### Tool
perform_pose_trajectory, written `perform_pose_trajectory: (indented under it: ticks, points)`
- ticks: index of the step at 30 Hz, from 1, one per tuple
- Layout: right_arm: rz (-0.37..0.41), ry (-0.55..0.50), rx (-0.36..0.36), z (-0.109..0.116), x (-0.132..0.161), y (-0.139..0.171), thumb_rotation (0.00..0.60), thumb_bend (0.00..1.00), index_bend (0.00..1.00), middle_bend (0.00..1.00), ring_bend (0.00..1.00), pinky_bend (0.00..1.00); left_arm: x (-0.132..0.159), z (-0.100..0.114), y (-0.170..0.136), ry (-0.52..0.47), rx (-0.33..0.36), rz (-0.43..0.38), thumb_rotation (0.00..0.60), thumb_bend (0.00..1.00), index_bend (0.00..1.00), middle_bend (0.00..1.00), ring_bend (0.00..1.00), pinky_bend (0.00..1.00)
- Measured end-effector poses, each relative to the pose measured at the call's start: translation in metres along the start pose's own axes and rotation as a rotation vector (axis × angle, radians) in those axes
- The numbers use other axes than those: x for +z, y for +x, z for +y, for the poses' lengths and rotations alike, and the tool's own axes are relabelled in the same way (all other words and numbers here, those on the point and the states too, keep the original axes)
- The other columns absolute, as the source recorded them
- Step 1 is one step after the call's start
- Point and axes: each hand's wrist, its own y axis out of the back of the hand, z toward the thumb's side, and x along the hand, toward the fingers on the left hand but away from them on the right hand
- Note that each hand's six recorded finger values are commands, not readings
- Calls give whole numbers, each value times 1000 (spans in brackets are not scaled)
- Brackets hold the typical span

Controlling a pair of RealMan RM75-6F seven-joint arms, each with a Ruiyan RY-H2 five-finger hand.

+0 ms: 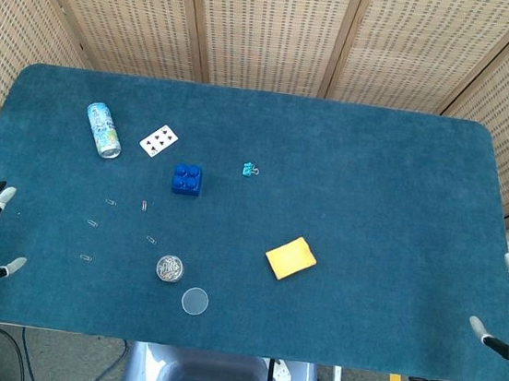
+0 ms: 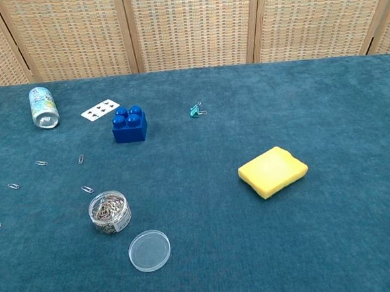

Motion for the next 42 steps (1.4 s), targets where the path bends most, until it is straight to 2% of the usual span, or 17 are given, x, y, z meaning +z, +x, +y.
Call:
perform_pose_trajectory:
  ticks: [6,12,14,16,25,32,35,42]
  points:
    - [-8,-1,4,0,-3,0,600,0,4,0,0,0,2,-4,1,8,-11,-4,600,2,0,0,0,0]
    - [-20,-1,-1,1,-6,1,600,0,4,0,0,0,3,-13,6,8,-46,-13,600,115,6,0,0,0]
    - [-25,-2,-2,2,-7,1,600,0,4,0,0,0,2,-19,9,8,-72,-12,600,140,54,0,0,0]
    - [-30,-5,-2,2,-8,1,600,0,4,0,0,0,1,-25,13,9,-99,-10,600,167,156,0,0,0]
    - [-28,-11,10,-1,-8,-1,600,0,4,0,0,0,-5,-67,44,50,-234,-25,600,290,347,0,0,0]
    - [-30,-8,21,-4,-7,-4,600,0,4,0,0,0,-1,-104,65,106,-346,-77,600,327,383,0,0,0]
    - [-30,-6,24,-5,-7,-4,600,0,4,0,0,0,5,-117,68,106,-384,-95,600,382,404,0,0,0]
    - [-37,-8,26,-5,-10,-6,600,0,4,0,0,0,11,-137,68,116,-441,-114,600,410,426,0,0,0]
